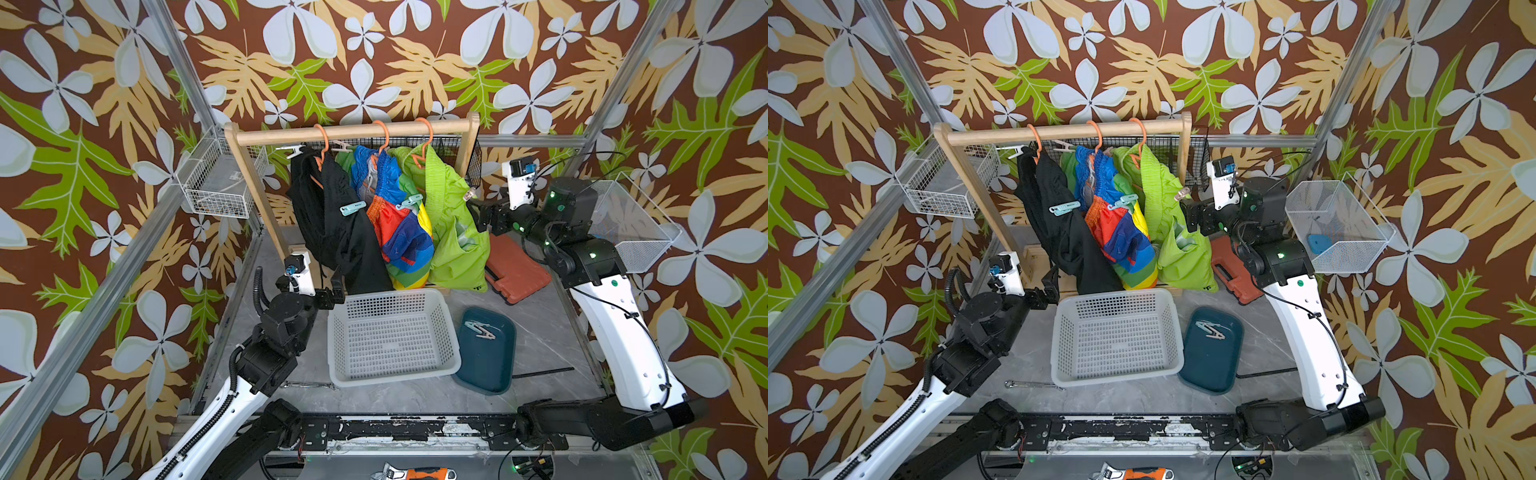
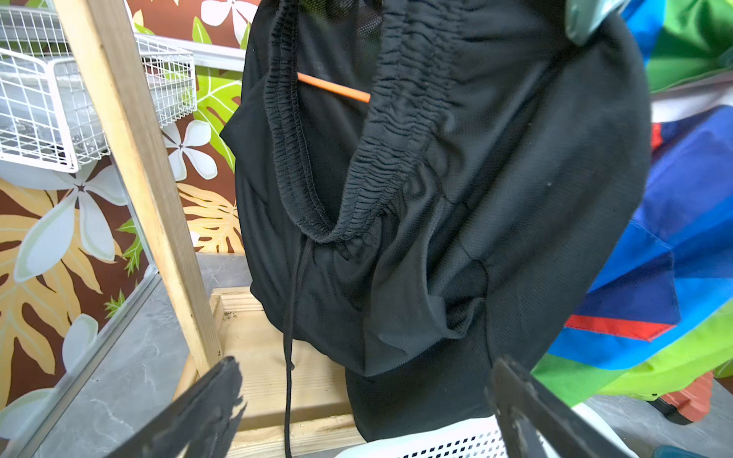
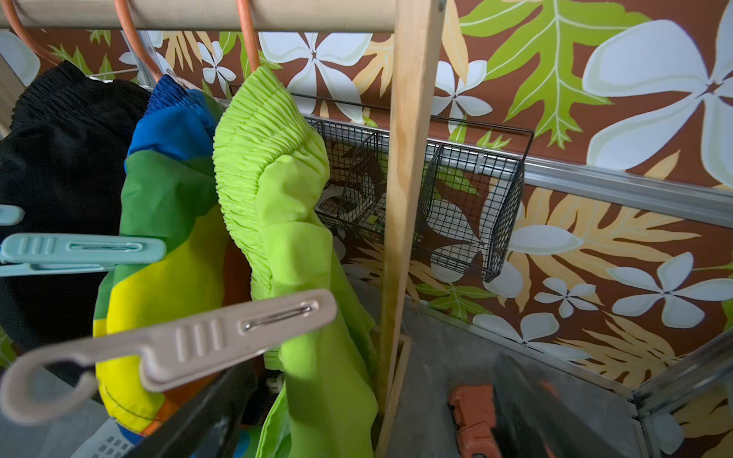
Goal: Remove the clothespins securing shorts to the hanger
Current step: Pick up the hanger from the clothesline.
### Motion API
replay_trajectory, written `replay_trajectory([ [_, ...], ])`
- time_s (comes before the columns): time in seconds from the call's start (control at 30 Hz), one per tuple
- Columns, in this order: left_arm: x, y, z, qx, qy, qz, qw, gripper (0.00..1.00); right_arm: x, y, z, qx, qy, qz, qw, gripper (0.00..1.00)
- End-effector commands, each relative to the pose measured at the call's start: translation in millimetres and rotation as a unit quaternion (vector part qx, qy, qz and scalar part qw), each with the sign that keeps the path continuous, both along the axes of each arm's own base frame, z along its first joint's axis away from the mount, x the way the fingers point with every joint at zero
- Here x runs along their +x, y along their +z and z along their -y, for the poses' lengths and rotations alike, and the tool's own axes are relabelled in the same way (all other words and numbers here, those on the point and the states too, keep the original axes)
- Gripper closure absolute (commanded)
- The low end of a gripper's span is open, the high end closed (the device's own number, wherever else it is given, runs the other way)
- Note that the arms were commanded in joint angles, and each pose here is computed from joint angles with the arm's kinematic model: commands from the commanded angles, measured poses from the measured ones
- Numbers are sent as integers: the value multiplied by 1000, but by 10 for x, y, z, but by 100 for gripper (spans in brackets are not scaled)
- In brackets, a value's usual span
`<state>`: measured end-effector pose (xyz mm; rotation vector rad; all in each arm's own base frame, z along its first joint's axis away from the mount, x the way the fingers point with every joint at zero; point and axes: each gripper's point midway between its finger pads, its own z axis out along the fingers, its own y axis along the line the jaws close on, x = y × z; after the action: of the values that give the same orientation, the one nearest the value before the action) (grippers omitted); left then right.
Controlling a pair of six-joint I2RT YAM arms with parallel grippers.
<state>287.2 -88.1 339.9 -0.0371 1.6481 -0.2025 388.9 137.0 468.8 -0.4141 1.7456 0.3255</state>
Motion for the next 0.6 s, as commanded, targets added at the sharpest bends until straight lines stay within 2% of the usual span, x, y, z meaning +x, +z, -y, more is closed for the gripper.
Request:
replay_trajectory([
  [0.0, -23, -26, 26, 12, -11, -4, 1000, 0, -24, 31, -78, -1, 24, 0, 1000, 10],
  [0.2, -17, -35, 15, 14, -7, -5, 1000, 0, 84, -98, -137, -8, 34, -19, 999, 35],
  [0.27, -20, -33, 7, 16, -6, -5, 1000, 0, 108, -169, -150, -10, 36, -28, 999, 37],
  [0.37, -30, -21, -10, 15, -3, -3, 1000, 0, 130, -231, -154, -13, 36, -33, 999, 46],
  [0.57, -33, -26, -34, 16, 3, -3, 1000, 0, 96, -179, -136, -11, 33, -26, 999, 100],
])
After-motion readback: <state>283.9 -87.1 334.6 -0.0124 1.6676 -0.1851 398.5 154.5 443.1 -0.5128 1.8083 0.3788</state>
